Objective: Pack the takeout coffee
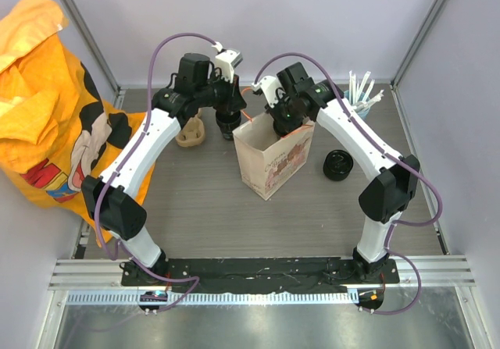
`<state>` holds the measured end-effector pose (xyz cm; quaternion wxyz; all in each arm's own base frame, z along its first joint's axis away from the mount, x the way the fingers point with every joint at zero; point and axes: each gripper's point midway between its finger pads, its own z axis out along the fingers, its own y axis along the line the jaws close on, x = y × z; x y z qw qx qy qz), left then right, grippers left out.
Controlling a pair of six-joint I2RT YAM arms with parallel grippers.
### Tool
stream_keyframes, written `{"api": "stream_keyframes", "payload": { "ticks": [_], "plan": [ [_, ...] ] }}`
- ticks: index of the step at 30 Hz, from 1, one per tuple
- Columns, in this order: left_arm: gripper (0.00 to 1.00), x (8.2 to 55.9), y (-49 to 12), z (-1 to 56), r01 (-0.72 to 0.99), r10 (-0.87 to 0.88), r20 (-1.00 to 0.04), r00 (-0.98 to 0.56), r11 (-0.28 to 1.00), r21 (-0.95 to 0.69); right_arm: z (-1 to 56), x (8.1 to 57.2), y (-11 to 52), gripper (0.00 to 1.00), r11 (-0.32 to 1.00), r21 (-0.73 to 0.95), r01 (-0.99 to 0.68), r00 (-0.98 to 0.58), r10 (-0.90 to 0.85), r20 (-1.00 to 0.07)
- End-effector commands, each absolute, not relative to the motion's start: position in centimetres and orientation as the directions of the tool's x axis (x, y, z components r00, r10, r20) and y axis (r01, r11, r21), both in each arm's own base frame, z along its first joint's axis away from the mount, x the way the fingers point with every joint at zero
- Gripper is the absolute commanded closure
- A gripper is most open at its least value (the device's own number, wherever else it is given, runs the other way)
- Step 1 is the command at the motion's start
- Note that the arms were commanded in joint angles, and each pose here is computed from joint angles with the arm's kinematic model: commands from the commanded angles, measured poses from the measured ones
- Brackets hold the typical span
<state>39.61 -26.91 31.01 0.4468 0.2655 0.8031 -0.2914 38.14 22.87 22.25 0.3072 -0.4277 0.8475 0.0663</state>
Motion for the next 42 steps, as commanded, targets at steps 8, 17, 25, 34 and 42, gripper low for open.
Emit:
{"api": "stream_keyframes", "payload": {
  "ticks": [8,17,25,34,42],
  "plan": [
    [1.0,41.2,-25.3,33.0,0.629,0.125,-0.91,-0.396,0.759,-0.169,25.1,37.2,22.0,0.99,0.616,-0.194,-0.763,-0.394,-0.682,-0.617],
    [1.0,41.6,-25.0,33.0,0.605,0.121,-0.91,-0.396,0.78,-0.16,23.7,36.7,21.7,0.99,0.59,-0.188,-0.785,-0.395,-0.711,-0.582],
    [1.0,41.8,-25.0,33.0,0.601,0.115,-0.912,-0.395,0.782,-0.162,22.3,36.8,21.3,0.99,0.574,-0.198,-0.794,-0.398,-0.738,-0.545],
    [1.0,41.4,-25.1,33.4,0.609,0.11,-0.912,-0.394,0.775,-0.169,21.4,36.9,21.4,0.99,0.566,-0.193,-0.801,-0.405,-0.75,-0.523],
    [1.0,41.2,-25.3,33.5,0.617,0.107,-0.913,-0.394,0.766,-0.177,20.7,37.2,21.3,0.99,0.555,-0.198,-0.808,-0.403,-0.765,-0.502]
  ]
}}
